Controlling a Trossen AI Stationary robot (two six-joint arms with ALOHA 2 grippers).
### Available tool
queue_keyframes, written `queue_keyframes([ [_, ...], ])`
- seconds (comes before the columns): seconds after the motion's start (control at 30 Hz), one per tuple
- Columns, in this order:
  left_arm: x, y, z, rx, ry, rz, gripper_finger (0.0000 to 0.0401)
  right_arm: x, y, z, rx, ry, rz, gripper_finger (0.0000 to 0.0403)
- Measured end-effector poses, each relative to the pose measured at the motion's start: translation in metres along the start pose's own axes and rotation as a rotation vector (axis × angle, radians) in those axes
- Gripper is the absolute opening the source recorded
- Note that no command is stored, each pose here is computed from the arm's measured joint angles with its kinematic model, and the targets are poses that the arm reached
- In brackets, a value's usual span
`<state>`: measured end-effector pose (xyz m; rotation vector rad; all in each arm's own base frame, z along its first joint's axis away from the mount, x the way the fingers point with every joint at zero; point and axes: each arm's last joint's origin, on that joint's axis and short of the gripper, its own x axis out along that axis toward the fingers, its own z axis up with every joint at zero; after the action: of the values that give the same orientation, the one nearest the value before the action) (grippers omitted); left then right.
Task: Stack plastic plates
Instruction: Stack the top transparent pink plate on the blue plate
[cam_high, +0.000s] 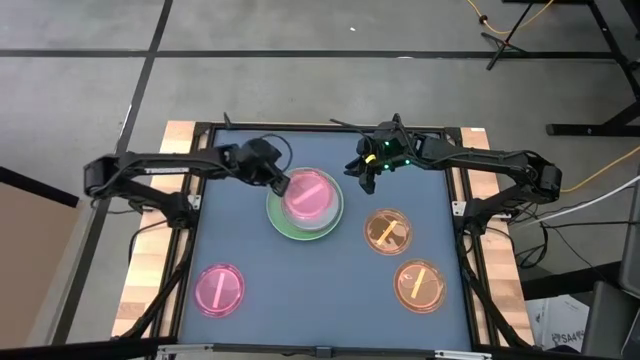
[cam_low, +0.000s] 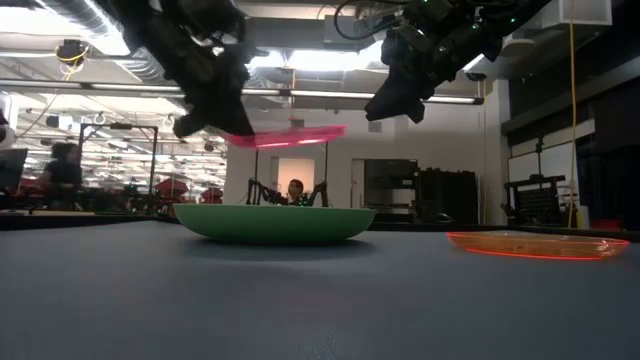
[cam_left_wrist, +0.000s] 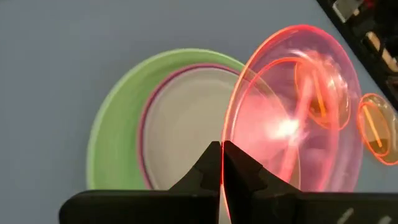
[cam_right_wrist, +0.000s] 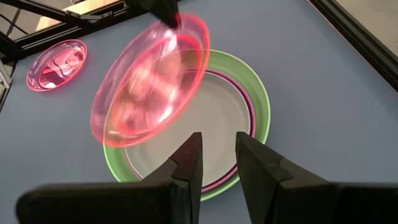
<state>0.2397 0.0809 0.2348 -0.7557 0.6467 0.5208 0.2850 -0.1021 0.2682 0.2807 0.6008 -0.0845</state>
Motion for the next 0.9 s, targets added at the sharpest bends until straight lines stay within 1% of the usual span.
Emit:
queue_keyframes([
  [0.17,0.030,-0.006,-0.007,0.009,0.042,0.000,0.0000,0.000,0.000,-0.002,0.007,0.023,-0.002,0.0087],
  [0.37,0.055,0.001,-0.016,-0.003,0.109,0.058,0.0000,0.000,0.000,-0.006,0.017,0.056,-0.004,0.0087],
  [0.6,0.073,0.008,-0.023,-0.002,0.134,0.138,0.0000,0.000,0.000,-0.006,0.017,0.056,-0.005,0.0087],
  [0.7,0.078,0.010,-0.025,-0.001,0.145,0.156,0.0000,0.000,0.000,-0.006,0.017,0.056,-0.005,0.0087],
  [0.9,0.079,0.012,-0.025,0.005,0.127,0.189,0.0000,0.000,0.000,-0.006,0.017,0.056,-0.004,0.0087],
])
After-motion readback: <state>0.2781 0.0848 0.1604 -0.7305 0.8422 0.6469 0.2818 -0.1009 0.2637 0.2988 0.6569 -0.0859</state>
